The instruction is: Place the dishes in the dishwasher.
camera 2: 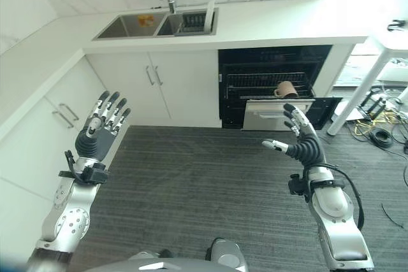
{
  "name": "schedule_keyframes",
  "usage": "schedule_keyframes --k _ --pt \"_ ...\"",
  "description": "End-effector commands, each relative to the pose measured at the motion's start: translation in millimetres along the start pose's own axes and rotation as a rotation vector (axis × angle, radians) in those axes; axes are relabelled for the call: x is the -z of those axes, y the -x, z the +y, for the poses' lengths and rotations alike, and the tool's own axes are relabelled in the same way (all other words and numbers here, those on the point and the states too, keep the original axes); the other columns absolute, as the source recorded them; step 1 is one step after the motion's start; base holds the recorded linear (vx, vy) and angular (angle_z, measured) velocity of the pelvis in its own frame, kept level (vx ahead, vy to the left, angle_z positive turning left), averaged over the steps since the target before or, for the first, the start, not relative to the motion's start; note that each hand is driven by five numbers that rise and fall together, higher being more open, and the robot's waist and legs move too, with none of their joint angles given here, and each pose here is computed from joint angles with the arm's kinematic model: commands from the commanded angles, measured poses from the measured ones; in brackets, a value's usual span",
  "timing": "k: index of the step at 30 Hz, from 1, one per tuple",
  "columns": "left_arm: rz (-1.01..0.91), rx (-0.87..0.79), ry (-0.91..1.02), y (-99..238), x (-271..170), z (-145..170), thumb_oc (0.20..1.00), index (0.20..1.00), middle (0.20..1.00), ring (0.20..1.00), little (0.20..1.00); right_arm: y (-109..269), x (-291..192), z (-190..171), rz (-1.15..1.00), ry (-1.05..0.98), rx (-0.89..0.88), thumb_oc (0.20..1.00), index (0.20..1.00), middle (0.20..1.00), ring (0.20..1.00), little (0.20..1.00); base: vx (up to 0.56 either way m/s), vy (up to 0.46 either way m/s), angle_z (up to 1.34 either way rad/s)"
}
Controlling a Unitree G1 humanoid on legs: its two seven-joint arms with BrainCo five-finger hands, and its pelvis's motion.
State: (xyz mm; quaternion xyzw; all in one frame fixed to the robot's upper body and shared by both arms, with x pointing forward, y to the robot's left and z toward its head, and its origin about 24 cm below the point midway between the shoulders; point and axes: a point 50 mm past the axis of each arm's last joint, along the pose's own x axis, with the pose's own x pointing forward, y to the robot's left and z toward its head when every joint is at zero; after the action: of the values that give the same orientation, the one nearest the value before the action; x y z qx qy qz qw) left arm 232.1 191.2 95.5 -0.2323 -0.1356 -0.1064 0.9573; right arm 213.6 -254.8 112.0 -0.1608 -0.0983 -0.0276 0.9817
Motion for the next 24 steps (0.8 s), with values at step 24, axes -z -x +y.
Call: schedule_keyframes --k 24 --pt "-0.123 0.117 -0.139 -17 -40 -12 1.0 1.0 1.0 1.0 1.0 4 -21 -7 -0.126 -0.076 0.074 1.0 1.0 1.0 1.0 1.0 0.25 0.19 -0.02"
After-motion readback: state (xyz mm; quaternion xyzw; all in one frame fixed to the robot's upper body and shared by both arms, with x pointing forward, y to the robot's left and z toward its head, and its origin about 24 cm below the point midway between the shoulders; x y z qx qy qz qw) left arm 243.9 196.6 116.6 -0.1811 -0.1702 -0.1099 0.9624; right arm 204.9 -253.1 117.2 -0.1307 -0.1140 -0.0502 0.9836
